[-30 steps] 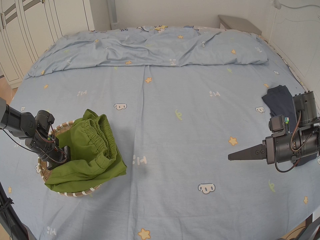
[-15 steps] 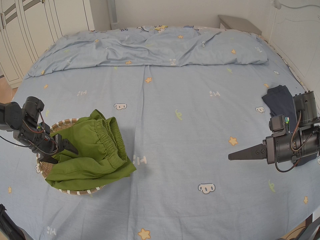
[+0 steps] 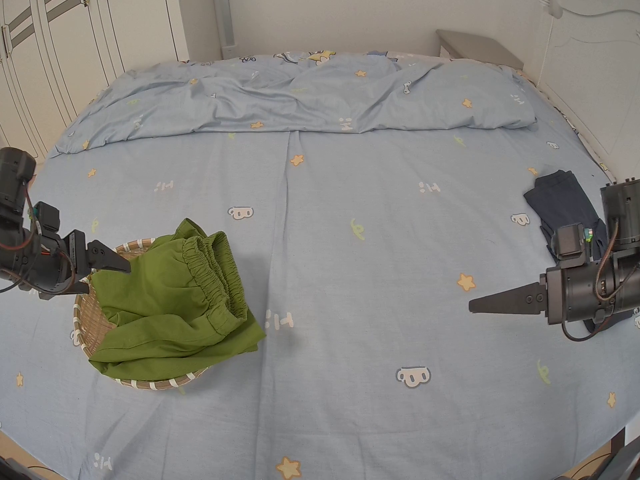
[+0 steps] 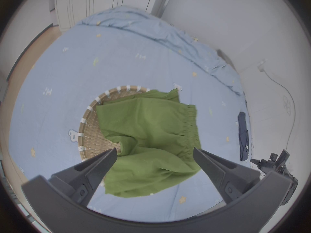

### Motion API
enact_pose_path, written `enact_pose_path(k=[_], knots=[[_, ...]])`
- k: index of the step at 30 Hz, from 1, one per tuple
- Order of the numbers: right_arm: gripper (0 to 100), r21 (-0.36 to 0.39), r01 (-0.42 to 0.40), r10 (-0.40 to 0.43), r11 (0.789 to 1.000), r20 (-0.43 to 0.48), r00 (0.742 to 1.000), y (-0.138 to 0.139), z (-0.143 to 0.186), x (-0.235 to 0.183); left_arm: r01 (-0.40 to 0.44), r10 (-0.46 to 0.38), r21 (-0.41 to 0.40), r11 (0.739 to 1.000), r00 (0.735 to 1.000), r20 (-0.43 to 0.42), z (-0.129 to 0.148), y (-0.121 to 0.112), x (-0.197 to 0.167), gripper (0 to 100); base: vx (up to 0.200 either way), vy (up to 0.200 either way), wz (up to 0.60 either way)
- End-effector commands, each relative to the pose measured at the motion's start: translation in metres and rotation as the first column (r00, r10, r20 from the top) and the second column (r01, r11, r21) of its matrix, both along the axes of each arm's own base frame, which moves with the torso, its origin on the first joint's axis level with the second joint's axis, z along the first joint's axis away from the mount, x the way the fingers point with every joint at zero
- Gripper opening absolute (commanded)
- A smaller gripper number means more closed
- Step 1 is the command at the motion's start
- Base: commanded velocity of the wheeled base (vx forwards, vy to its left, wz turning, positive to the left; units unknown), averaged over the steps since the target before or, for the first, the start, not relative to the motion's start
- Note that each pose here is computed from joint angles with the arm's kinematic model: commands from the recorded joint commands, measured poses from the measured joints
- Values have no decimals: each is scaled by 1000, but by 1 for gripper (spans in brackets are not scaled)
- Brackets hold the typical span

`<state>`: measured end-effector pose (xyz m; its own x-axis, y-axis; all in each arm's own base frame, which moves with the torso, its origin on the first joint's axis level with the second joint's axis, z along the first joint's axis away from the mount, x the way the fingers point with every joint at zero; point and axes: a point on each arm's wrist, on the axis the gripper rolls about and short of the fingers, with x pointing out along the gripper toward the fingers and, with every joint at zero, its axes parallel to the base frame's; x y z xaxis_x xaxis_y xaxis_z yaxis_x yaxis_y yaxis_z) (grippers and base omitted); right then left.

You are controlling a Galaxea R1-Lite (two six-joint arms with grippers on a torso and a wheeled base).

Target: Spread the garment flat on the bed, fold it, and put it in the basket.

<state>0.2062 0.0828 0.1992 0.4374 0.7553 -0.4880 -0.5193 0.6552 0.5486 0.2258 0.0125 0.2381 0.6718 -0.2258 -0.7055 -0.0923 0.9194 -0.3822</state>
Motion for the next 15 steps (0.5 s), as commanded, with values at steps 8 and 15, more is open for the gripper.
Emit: enact_pose_path(k=[8, 15], knots=[[100, -21, 196, -171, 980, 398, 901, -61, -18, -154, -27, -44, 127, 991, 849, 527, -8, -25, -169, 100, 0, 0, 0], [100, 91, 222, -239, 971, 453, 859, -72, -55, -203, -206, 109, 91, 974, 785, 610, -60, -11, -209, 100, 0, 0, 0]])
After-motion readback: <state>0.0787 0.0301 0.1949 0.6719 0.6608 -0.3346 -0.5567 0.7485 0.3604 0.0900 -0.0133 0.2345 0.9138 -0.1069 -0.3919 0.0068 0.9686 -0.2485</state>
